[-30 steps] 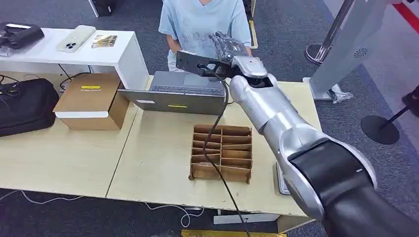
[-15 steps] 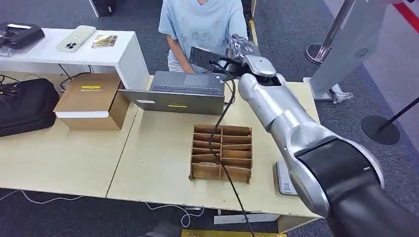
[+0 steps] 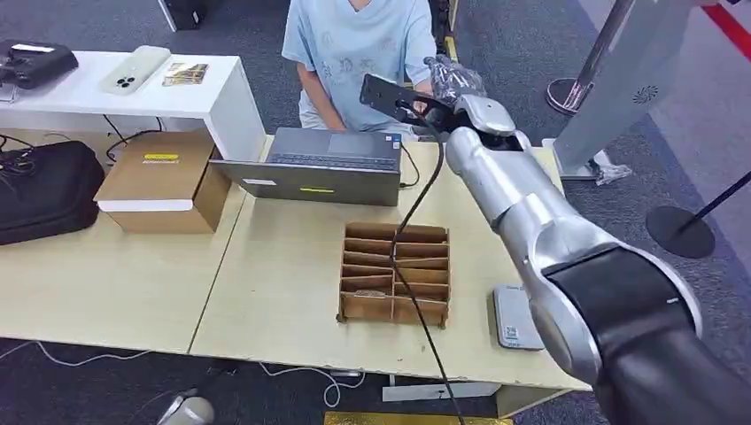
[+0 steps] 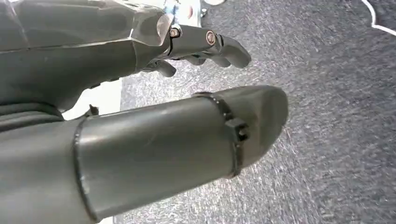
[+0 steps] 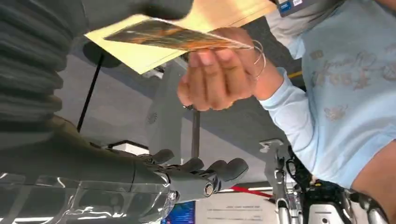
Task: Pass the card to the sensor for recognition and then transmit it.
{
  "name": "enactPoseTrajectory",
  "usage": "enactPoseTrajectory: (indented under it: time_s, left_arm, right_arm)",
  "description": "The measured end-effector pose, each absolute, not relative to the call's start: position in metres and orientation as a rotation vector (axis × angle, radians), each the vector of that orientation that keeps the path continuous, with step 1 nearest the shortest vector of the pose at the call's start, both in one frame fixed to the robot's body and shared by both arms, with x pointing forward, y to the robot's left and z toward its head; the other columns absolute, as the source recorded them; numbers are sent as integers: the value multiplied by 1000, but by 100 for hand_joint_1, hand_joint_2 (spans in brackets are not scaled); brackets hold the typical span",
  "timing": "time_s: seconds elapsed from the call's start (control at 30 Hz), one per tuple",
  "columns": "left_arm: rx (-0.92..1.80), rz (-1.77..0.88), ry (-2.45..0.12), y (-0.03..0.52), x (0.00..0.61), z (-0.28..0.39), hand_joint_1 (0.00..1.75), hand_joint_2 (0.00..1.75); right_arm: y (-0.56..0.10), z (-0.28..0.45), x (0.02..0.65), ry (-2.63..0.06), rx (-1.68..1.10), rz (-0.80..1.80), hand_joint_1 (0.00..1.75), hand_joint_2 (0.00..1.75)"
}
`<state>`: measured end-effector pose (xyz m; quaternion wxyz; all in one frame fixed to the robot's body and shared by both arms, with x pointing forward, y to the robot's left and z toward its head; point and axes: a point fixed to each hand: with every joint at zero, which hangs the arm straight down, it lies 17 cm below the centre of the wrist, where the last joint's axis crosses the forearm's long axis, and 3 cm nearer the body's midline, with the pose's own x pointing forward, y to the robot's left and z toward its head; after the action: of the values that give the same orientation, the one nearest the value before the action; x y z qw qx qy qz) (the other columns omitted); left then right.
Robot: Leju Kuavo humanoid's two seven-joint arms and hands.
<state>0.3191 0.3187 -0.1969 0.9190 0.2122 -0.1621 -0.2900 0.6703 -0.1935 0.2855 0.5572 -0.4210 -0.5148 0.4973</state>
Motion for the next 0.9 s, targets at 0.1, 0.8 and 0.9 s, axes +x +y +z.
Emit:
enactPoseTrajectory:
  time_s: [0.1,0.8,0.9]
  left_arm:
    - [434,-606,-331,318,319,-197,0,0]
    - [448,-667,-355,308,319,-198,0,0]
    - [452,-677,-362,308,319,-198,0,0]
  right_arm:
    - [-195,286,671,-1222,-992,1175,175,175]
    - [-194,304,674,-1339,-1003,1137,175,175]
    - [-188,321,675,-1458,-1006,1074,175,175]
